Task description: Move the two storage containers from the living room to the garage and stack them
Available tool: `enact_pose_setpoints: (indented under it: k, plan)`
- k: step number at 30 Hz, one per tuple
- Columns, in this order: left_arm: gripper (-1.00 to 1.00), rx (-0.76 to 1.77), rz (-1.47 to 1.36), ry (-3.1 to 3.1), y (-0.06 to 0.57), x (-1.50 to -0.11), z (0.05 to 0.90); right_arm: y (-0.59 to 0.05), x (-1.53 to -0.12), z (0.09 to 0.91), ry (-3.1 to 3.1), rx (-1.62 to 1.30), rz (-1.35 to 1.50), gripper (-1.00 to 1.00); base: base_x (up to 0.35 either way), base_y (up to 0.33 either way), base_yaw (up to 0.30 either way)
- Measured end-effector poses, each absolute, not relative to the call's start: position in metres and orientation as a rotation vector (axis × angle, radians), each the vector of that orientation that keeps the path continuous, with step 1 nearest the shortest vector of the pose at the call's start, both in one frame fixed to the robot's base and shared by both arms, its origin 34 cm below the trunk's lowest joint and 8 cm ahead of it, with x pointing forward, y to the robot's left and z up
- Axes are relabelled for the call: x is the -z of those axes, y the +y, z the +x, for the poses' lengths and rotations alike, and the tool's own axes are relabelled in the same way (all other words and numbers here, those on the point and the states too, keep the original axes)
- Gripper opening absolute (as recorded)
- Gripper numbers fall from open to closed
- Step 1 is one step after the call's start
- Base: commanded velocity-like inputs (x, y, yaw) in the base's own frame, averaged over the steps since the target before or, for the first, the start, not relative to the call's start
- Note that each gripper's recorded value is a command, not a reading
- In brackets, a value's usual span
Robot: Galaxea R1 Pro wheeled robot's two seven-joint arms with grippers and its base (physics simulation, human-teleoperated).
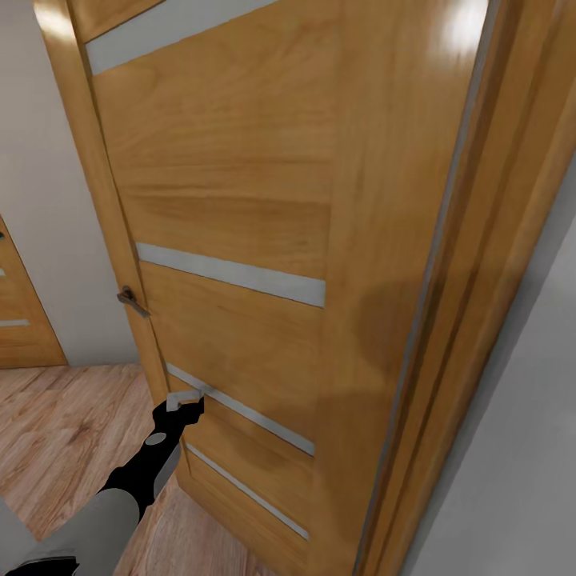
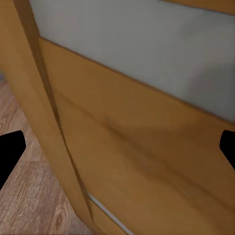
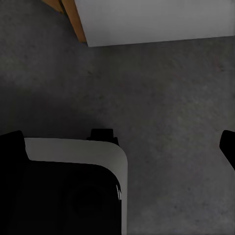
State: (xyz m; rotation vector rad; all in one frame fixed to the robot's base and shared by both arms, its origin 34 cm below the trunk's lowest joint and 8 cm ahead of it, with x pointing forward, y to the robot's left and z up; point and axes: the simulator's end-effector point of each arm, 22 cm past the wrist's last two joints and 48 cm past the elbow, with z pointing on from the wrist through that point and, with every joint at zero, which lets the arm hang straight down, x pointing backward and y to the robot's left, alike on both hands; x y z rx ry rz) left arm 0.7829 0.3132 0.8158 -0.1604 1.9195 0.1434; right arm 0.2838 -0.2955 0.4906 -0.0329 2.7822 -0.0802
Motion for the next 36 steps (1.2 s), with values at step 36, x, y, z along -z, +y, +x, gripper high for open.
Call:
enact_pose_setpoints:
  k: [36]
  plan:
    - [1.0,-0.142,-0.16,1.919,0.313,-0.8161,0.7836,-0.2954,-0.4906,0.2843,2.781,0.08,-0.033,1.0,-0.027,0.0,0.0]
